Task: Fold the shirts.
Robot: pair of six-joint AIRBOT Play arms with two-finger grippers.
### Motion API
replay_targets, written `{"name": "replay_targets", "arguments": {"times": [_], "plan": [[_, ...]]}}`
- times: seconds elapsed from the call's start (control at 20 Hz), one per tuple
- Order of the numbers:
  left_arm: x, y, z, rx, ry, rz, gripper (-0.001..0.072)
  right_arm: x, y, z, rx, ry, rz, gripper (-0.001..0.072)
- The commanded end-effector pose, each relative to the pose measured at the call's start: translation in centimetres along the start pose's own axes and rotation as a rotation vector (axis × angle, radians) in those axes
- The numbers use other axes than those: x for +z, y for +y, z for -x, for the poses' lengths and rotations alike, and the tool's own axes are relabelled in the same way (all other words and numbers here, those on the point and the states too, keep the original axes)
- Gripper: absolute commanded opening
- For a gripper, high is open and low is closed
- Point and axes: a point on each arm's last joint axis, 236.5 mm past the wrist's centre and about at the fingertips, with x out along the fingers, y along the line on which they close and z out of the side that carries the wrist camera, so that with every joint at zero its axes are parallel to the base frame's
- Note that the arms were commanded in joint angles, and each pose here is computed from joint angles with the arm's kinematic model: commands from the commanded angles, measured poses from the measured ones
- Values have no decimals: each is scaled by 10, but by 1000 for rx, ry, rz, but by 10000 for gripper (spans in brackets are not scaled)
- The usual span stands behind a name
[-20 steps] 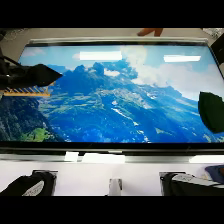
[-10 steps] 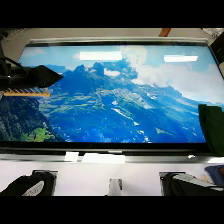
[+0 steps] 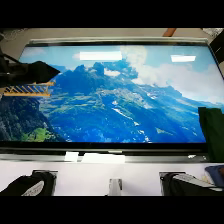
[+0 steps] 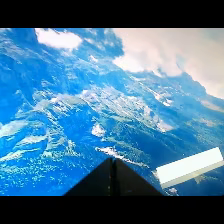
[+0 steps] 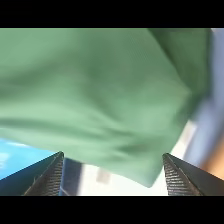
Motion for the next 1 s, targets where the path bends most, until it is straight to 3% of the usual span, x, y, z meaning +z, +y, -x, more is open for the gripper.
{"name": "replay_targets", "arguments": {"times": [0.0, 0.1, 0.25, 0.3, 0.35, 0.4, 0.45, 0.6, 0.95], "plan": [[2, 30, -11, 127, 60, -43, 35, 50, 80, 74, 214, -230, 61, 695], [5, 64, -25, 281, 130, -138, 35, 61, 146, 125, 249, -409, 280, 695], [-2, 114, -52, 517, 275, -240, 40, -1, 258, 146, 326, -449, 640, 693], [-18, 124, -66, 540, 350, -230, 143, -32, 281, 135, 326, -384, 702, 686], [-42, 132, -76, 554, 442, -179, 425, -62, 292, 117, 284, -307, 731, 674], [-70, 141, -76, 584, 560, -121, 647, -91, 293, 97, 212, -216, 747, 674], [-94, 150, -73, 610, 658, -80, 657, -119, 290, 79, 148, -124, 787, 674], [-109, 153, -77, 596, 645, -80, 657, -169, 282, 49, 85, 49, 886, 673], [-113, 148, -84, 562, 639, -69, 657, -175, 277, 42, 71, 77, 890, 675]]}}
